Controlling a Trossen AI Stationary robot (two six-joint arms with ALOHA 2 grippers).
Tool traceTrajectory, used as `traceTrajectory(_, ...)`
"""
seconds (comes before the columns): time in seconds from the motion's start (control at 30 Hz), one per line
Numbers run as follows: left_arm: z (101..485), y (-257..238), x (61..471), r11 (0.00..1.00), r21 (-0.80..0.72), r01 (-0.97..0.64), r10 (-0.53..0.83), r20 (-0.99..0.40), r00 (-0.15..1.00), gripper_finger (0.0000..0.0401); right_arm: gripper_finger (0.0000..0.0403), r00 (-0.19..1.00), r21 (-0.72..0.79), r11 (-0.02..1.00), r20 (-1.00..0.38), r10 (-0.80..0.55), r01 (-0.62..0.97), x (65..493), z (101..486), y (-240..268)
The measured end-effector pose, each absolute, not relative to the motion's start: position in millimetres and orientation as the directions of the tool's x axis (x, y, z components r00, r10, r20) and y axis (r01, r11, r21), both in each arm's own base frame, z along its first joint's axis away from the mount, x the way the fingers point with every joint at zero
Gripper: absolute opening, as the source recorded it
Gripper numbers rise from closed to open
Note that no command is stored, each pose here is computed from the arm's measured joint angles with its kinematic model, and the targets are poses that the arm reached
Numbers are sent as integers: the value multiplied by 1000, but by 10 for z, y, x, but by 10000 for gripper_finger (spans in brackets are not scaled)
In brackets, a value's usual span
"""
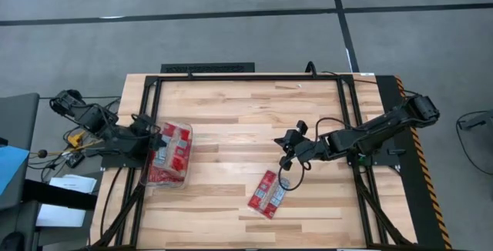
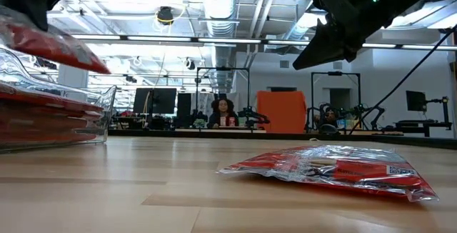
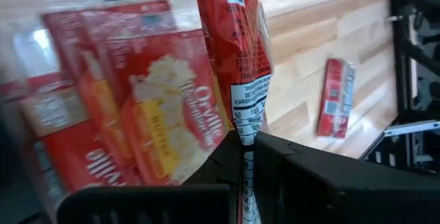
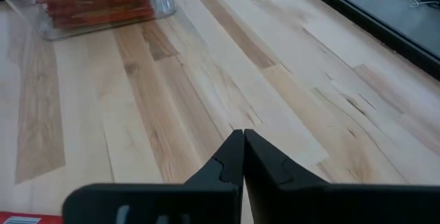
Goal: Sort popcorn bags into baskets
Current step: Put the red popcorn bag into the transparent bin
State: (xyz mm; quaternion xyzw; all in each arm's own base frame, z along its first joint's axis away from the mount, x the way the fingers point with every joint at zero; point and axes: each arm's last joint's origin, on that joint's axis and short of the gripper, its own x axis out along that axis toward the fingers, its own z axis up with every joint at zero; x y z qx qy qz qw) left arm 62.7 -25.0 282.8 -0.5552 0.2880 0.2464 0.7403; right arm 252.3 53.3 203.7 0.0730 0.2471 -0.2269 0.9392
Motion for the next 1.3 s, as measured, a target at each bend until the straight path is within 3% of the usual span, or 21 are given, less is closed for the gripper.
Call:
traceTrajectory(0.47, 2611, -260, 585, 171, -592, -788, 39, -795, 605, 8, 21, 769, 17, 886, -504, -393, 463, 2518, 2031, 528)
traceTrajectory(0.83, 2599, -273, 581, 210, -568, -796, -2, -814, 580, 157, 45, 760, 1, 886, -515, -397, 464, 2508, 2019, 525)
traceTrajectory(0.93, 2648, -260, 556, 165, -567, -807, -10, -819, 574, 187, 46, 760, 2, 886, -515, -397, 464, 2508, 2019, 525)
traceTrajectory(1.0, 2721, -255, 556, 141, -599, -788, -10, -797, 604, 198, 45, 763, 7, 889, -516, -389, 458, 2510, 2019, 527)
traceTrajectory(1.07, 2856, -266, 614, 114, -704, -701, 15, -705, 709, 203, 42, 771, 25, 902, -530, -354, 432, 2514, 2013, 540)
traceTrajectory(1.3, 3089, -414, 916, 208, -863, -461, 64, -458, 887, 206, 23, 739, 121, 951, -660, -137, 285, 2625, 1651, 800)
